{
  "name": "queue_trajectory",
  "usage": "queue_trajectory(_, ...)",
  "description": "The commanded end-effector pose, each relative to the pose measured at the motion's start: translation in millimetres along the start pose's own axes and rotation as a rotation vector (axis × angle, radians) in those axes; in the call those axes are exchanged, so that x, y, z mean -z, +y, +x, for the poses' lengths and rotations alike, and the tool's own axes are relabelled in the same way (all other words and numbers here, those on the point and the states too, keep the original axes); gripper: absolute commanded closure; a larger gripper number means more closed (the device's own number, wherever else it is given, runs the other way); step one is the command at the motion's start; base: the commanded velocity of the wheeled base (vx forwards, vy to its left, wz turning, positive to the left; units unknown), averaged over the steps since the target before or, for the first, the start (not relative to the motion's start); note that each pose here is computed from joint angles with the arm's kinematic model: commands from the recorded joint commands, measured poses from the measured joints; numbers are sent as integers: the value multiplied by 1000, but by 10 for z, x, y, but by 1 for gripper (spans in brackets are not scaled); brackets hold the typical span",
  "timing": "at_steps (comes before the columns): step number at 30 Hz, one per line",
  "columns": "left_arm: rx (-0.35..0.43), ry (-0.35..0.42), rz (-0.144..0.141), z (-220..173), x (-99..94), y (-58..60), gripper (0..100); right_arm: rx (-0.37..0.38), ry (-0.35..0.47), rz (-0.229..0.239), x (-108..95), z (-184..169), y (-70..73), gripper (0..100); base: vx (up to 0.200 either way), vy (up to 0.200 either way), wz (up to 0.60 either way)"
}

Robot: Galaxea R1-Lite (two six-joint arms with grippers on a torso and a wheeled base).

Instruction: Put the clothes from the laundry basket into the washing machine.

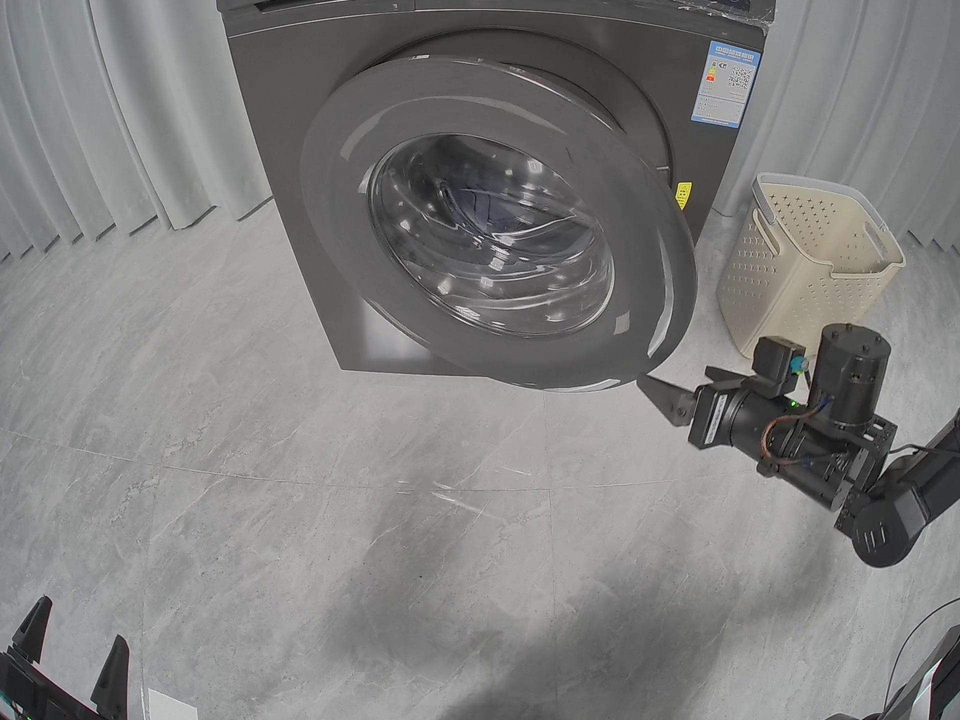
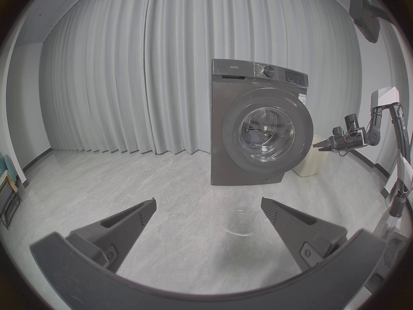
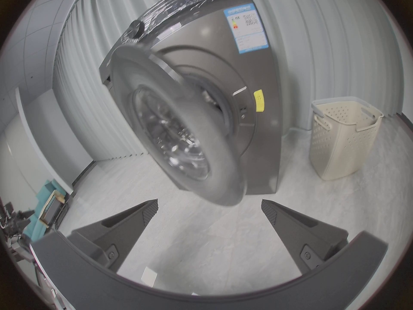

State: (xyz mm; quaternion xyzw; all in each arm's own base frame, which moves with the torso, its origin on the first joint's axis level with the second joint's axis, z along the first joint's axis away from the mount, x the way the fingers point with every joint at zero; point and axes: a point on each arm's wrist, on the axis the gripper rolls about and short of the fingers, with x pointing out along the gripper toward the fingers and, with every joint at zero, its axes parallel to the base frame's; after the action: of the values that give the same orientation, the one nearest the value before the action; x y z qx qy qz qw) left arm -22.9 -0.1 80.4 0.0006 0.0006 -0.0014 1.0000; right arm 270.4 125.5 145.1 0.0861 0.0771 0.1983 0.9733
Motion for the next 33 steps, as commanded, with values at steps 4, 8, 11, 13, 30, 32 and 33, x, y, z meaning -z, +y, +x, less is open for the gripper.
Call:
queue_trajectory(4, 3, 3, 0, 2, 47, -1, 0, -192, 23, -13, 165, -135, 472, 0, 0, 0, 0)
queue_trajectory(8, 0, 3, -1, 2, 47, 0, 0, -194, -66, -5, 3, -49, 504, 0, 0, 0, 0)
queue_trajectory(11, 0, 3, -10, 2, 47, 0, 0, -192, -110, 0, -119, -10, 514, 0, 133, 0, 0)
queue_trajectory(13, 0, 3, -14, 2, 47, 0, 0, -192, -121, 1, -153, -4, 513, 0, 200, 0, 0)
queue_trajectory(30, 3, 3, -14, 2, 47, 0, 0, -151, -165, 8, -249, 38, 389, 0, 59, 0, 0)
queue_trajectory(32, 2, 3, -14, 2, 47, 0, 0, -161, -158, 8, -230, 24, 422, 0, 0, 0, 0)
queue_trajectory(33, 2, 3, -14, 2, 47, 0, 0, -171, -156, 6, -223, 19, 454, 0, 0, 0, 0)
